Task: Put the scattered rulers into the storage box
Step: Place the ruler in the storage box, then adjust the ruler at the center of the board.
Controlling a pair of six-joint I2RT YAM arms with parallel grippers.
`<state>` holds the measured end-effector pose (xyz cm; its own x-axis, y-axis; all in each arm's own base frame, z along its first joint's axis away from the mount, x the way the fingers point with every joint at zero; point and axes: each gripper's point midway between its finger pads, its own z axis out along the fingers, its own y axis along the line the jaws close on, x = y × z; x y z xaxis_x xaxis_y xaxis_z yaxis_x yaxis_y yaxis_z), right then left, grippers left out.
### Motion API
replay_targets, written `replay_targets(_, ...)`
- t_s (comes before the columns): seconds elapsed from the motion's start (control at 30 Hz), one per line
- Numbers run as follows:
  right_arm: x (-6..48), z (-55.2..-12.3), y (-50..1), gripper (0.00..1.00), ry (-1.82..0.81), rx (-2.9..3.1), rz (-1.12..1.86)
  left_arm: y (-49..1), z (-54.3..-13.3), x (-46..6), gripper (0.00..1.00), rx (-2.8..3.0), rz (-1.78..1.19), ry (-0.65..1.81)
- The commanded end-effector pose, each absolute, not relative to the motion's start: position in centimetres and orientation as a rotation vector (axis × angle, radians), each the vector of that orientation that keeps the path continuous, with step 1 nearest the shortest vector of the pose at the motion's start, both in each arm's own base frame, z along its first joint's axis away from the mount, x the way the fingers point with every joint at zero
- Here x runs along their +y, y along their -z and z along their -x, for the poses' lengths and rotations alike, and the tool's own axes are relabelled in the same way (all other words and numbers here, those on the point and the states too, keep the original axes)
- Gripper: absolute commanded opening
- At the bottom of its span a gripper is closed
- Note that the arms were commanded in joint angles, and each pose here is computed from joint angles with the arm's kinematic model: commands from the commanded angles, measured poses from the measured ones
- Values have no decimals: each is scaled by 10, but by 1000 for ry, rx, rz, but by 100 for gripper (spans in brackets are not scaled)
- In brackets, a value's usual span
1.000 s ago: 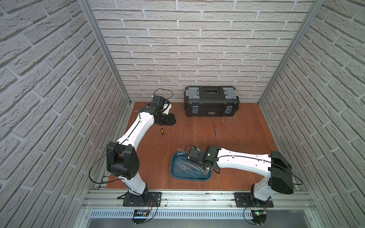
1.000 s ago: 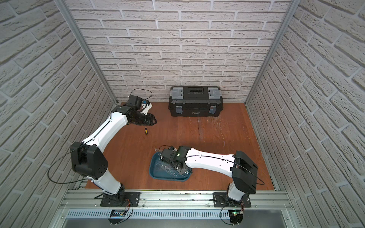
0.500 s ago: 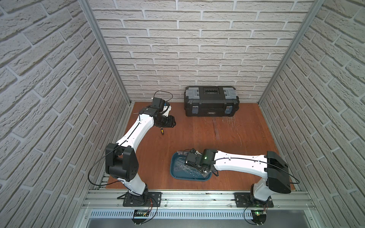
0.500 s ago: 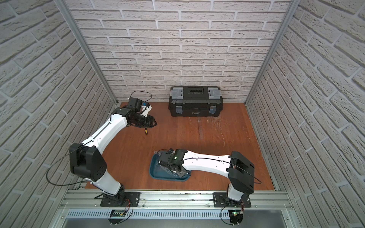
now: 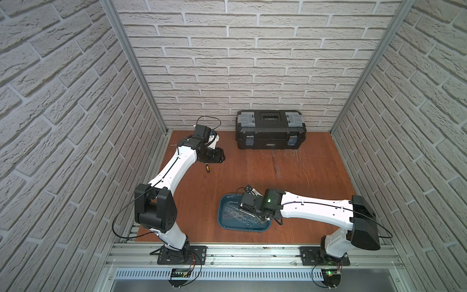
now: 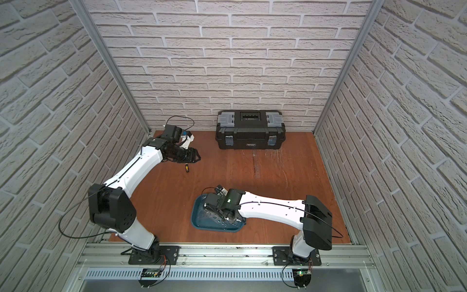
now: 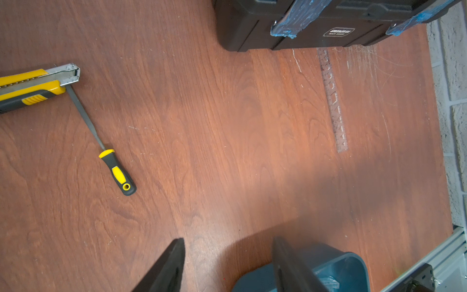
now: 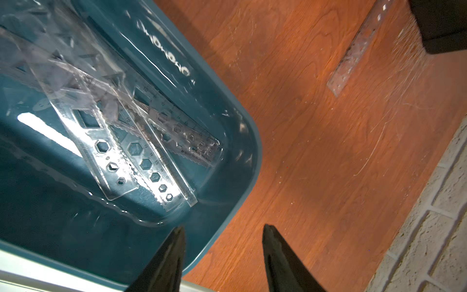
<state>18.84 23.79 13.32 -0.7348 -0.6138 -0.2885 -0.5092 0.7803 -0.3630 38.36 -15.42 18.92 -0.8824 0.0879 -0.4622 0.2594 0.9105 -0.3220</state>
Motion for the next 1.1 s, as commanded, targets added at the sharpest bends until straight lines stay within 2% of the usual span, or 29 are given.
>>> replay_targets(0.0, 239, -210, -168, 61, 267, 2486, 703, -203, -387, -154, 60, 2582, -245, 552)
replay_targets(0.17, 217, -259, -190, 67, 122, 2456, 410, -210, -396, -160, 60, 2569, -252, 571)
replay_targets(0.33, 186, -316, -187, 68, 33, 2459, 157, -217, -403, -167, 60, 2556, -262, 586)
replay_targets(0.7, 138, -397, -113, 68, -22, 2617, -108, -177, -396, -192, 60, 2610, -267, 652)
replay_targets(1.07, 122, -431, -50, 67, 17, 2721, -163, -159, -385, -198, 60, 2621, -261, 671)
